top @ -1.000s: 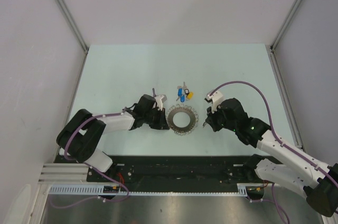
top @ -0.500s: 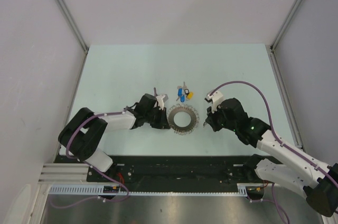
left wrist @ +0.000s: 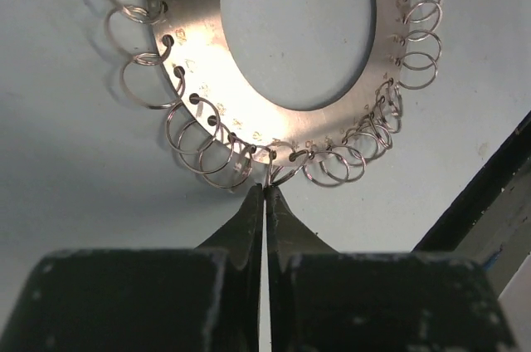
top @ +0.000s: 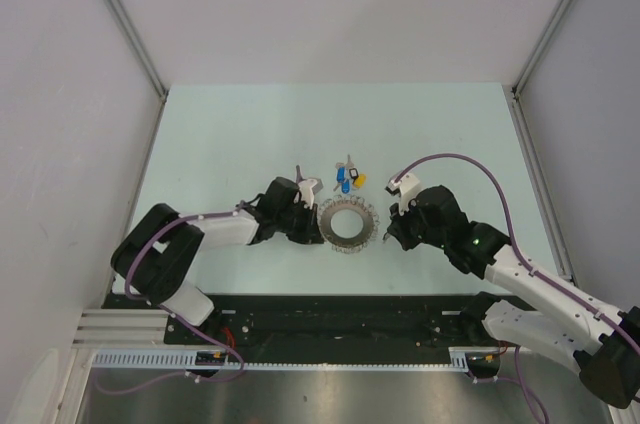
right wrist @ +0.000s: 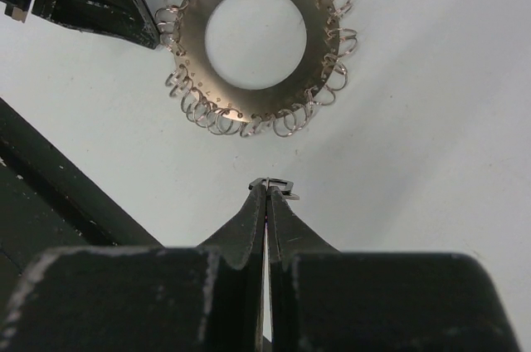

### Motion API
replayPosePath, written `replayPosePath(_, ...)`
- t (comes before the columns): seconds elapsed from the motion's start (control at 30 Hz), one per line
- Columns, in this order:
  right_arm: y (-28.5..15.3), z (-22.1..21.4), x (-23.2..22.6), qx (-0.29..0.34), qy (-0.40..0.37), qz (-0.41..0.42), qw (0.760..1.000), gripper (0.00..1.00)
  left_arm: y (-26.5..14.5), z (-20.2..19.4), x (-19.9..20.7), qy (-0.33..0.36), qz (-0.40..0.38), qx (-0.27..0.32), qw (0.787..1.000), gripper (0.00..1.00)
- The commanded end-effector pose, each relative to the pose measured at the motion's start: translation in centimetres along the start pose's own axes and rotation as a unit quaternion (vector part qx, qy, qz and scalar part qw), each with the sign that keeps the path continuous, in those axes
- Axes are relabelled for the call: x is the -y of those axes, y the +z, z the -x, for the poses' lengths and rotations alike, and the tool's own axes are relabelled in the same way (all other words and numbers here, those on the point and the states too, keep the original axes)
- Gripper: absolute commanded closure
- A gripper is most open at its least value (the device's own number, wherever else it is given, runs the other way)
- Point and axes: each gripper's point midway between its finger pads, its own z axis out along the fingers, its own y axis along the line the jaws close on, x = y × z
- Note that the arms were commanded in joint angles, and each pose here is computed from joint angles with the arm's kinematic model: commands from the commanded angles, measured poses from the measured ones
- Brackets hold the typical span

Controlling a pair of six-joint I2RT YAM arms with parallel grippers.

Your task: Put the keys on the keyring

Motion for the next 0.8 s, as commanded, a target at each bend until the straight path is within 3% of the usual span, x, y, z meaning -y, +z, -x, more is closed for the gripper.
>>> replayPosePath(0.0,-0.3,2.0,-1.0,0.032,-0.009,0.023,0.999,1.00,-1.6,3.1,1.7,0.073,-0.020,0.069,0.995,0.99)
replayPosePath(0.33,-0.9,3.9,-3.2,0.072,-0.034,0.072,0.994,1.00,-4.7,5.9,4.0,0.208,-0.021,0.162,0.964,1.00)
replayPosePath(0.7,-2.0,6.4,-4.2,0.112,-0.064,0.089,0.988,1.00,-8.5,9.8,7.4,0.352,-0.043,0.252,0.900,1.00)
replayPosePath(0.77,-2.2,6.8,-4.4,0.119,-0.070,0.093,0.986,1.00,-8.9,10.3,8.4,0.393,-0.057,0.262,0.880,1.00)
